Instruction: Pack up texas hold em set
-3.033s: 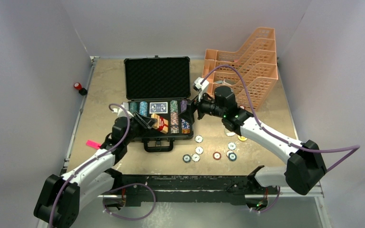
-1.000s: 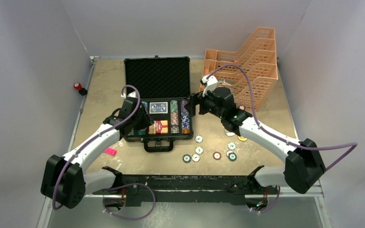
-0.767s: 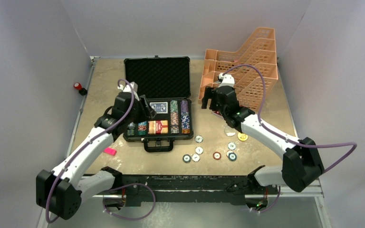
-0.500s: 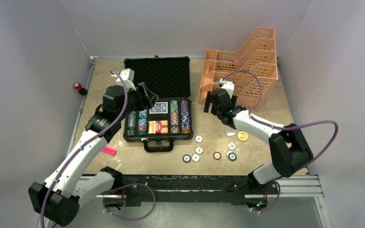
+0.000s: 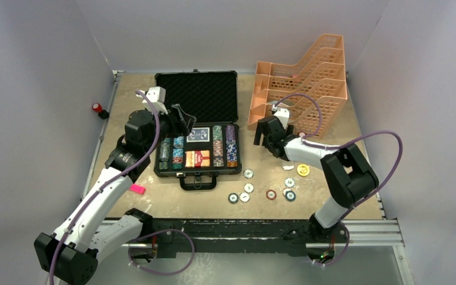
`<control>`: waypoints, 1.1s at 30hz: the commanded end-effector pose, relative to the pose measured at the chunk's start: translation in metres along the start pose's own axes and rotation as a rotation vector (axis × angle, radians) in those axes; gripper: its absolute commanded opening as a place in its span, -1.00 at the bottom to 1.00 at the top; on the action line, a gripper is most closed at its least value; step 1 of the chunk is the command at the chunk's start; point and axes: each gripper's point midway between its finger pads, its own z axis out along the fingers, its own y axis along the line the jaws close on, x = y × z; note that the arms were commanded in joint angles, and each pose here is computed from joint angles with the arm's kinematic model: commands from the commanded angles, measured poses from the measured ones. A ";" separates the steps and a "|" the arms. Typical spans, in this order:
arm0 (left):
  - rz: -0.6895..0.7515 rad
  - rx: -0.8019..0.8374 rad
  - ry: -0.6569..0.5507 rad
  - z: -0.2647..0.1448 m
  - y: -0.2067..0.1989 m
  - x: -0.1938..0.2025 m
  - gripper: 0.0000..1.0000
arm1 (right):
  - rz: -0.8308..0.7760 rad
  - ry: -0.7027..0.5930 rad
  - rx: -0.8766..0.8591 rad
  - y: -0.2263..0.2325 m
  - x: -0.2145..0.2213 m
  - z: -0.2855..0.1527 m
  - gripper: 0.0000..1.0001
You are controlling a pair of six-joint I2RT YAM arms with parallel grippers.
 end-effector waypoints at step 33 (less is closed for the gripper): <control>0.014 -0.011 -0.070 0.000 0.002 -0.013 0.39 | 0.017 0.002 -0.016 -0.001 -0.007 -0.020 0.23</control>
